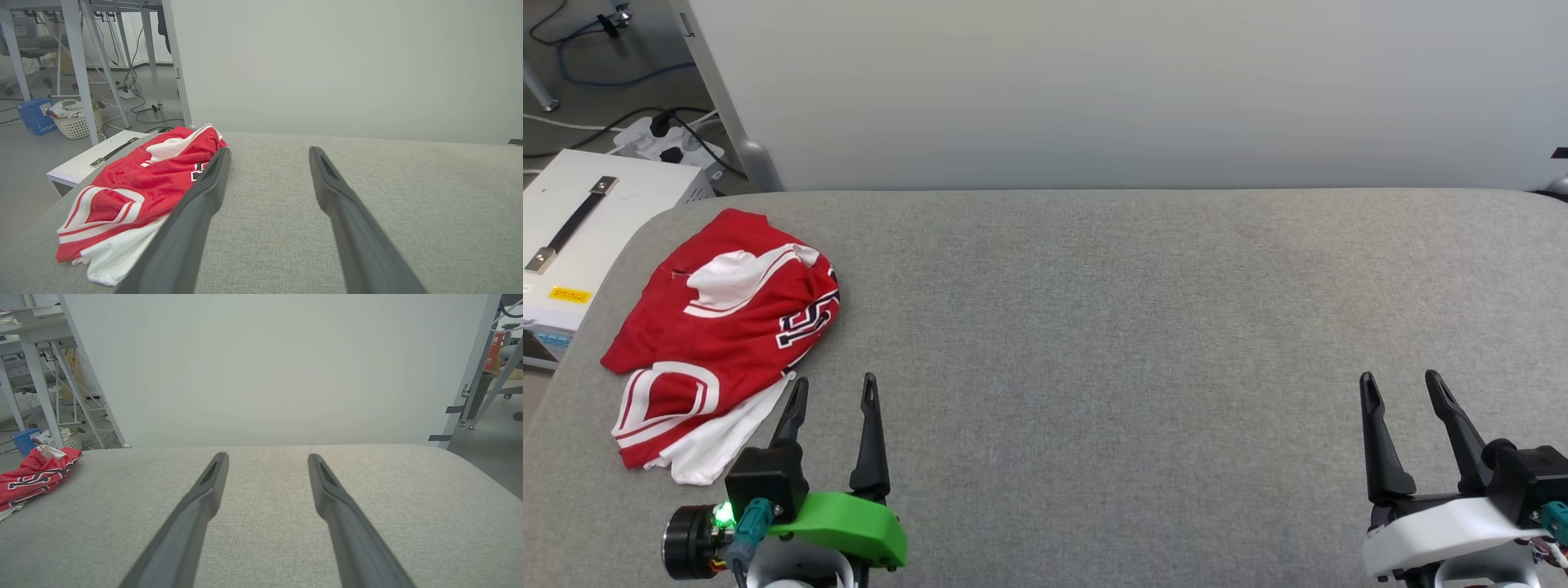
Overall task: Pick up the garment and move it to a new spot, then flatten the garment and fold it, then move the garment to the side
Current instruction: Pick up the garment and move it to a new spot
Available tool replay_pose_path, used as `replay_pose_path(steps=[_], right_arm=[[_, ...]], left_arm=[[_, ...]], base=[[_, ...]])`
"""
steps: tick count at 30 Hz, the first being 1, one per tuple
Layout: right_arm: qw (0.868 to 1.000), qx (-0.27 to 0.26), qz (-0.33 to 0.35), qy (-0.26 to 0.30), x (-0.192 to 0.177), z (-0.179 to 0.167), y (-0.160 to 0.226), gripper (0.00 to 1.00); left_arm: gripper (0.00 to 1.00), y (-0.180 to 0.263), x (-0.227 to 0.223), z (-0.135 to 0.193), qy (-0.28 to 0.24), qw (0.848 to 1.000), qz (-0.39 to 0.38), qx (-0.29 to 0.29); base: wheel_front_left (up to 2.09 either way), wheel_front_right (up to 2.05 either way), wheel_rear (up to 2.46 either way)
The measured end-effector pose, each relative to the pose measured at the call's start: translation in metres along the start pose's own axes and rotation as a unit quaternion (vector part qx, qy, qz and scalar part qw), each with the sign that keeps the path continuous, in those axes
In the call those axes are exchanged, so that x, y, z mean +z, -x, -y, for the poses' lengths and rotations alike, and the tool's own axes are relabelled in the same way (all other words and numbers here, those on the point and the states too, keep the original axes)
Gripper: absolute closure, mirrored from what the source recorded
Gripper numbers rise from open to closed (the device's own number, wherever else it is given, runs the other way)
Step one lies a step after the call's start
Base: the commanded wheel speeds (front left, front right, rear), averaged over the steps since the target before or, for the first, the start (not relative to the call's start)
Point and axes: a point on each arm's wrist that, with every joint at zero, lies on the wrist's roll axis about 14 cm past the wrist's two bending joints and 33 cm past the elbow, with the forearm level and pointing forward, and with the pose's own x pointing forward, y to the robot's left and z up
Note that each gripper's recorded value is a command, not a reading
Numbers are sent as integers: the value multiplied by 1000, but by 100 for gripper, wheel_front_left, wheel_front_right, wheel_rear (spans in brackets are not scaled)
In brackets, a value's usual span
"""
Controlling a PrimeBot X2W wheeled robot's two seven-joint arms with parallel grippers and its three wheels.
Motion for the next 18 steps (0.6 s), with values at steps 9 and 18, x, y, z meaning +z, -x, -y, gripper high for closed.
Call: replay_pose_path(steps=[9,18], right_arm=[[1000,4,3,-4,-1,-3,1,0],[999,41,7,-11,-4,-26,-10,0]], left_arm=[[0,2,1,-3,5,1000,7,5],[0,12,2,-25,15,999,13,42]], base=[[0,0,0],[0,0,0]])
